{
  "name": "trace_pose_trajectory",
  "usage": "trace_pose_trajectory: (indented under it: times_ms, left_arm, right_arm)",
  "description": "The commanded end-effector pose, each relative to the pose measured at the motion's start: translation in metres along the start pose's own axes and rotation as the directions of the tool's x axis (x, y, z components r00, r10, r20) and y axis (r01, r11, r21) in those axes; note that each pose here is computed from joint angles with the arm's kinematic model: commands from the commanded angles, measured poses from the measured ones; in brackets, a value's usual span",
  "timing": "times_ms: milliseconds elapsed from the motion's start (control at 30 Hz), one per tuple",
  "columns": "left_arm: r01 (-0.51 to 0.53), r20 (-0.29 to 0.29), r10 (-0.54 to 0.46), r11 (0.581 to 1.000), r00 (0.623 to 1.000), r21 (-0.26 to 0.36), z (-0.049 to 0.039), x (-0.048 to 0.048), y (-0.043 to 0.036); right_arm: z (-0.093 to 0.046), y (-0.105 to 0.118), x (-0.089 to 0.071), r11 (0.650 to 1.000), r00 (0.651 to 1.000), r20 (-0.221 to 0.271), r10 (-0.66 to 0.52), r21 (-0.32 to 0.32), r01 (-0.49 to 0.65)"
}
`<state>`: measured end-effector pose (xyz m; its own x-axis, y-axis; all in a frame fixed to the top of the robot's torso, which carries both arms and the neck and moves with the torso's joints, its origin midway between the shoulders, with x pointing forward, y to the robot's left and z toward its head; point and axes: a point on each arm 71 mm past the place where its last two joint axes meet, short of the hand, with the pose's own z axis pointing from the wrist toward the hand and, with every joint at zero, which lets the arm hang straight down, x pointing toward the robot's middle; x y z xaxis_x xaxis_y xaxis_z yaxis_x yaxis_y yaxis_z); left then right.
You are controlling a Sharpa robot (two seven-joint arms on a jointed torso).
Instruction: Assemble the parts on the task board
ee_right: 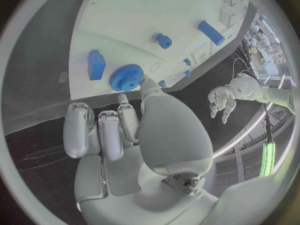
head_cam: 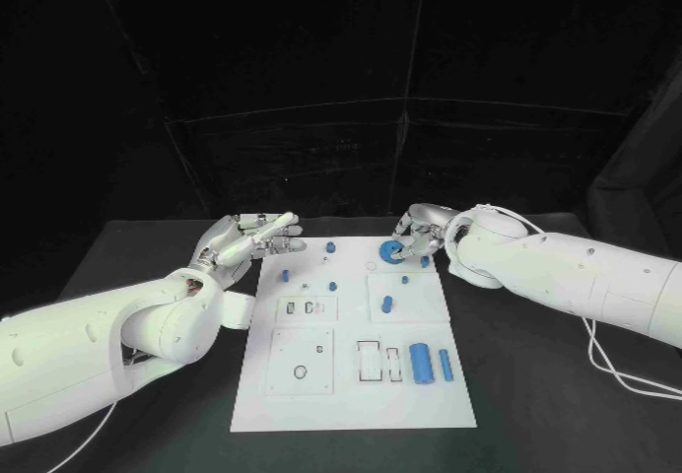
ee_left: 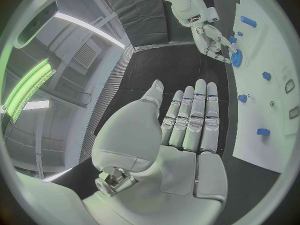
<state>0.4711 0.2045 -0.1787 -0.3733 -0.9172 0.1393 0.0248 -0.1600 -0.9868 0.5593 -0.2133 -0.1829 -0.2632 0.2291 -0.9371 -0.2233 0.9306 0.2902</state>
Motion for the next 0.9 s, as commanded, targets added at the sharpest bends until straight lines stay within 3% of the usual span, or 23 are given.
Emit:
trace_pose_trajectory:
  times_ms: [33,667,900]
  left_arm:
    - [0.008,-0.017,-0.008,1.000,1.000,0.002,0.0005,0.0018,-0.0008]
    - [0.011,-0.022,-0.011,1.000,1.000,-0.004,0.0010,0.0025,0.0000]
    - [0.011,-0.023,-0.011,1.000,1.000,-0.005,0.0010,0.0025,0.0003]
  right_arm:
    - [0.001,0.000,0.001,1.000,1.000,-0.028,-0.002,0.017,0.002]
    - [0.005,0.008,0.006,0.997,0.996,-0.061,-0.065,0.036,0.067]
    - [0.005,0.012,0.006,0.996,0.996,-0.039,-0.083,0.028,0.084]
